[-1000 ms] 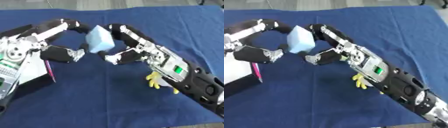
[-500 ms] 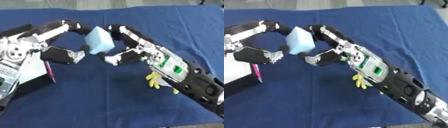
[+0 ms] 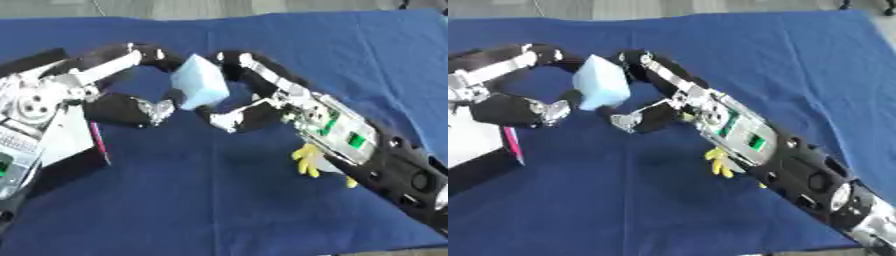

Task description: Pick up the objects with one hand, pass them to the other hand, and then place them into the box on the other side of the table.

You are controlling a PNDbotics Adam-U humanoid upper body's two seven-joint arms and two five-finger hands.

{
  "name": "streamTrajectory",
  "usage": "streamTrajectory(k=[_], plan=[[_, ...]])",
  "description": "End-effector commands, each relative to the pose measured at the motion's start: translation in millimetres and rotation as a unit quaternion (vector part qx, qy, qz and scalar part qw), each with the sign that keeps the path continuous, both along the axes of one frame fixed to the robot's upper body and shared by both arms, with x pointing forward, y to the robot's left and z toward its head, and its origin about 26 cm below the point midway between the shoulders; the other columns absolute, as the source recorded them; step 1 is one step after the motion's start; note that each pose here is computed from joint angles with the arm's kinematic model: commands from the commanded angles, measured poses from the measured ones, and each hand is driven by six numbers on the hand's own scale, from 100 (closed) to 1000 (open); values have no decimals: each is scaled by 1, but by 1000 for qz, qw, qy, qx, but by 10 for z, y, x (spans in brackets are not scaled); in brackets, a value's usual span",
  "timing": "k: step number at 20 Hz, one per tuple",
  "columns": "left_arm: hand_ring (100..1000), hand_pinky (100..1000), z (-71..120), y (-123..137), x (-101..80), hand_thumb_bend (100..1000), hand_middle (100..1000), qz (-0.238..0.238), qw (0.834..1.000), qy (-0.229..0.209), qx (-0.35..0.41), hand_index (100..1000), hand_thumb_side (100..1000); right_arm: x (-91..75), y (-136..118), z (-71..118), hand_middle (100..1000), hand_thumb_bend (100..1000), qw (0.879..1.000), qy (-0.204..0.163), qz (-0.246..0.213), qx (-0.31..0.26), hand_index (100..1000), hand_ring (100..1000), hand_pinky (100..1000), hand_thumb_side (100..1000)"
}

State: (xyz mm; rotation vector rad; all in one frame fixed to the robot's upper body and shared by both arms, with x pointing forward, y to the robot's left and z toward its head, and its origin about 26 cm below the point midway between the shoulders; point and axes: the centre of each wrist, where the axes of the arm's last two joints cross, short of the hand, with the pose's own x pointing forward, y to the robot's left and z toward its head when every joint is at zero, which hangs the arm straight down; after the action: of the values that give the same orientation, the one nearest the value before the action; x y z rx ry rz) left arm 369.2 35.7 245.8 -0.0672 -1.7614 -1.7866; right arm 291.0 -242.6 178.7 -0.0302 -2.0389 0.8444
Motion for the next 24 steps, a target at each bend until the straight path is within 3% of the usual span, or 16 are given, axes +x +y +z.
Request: streamTrajectory(k=[1,11,24], plan=[[883,1000,102,-29,-29,100,790,-12,1000,-14,3,886,531,-17,1,93,616,100,1000,-19,6,-3,644,557,693,100],[889,1000,158,-36,-63,100,797,-37,999,-17,16,888,643,-6,-51,138,608,100,1000,-26,-1,-3,642,544,682,100],[889,1000,195,-60,-94,100,797,-62,997,-19,44,887,548,-3,-74,157,599,100,1000,-18,1,-20,639,531,668,100]])
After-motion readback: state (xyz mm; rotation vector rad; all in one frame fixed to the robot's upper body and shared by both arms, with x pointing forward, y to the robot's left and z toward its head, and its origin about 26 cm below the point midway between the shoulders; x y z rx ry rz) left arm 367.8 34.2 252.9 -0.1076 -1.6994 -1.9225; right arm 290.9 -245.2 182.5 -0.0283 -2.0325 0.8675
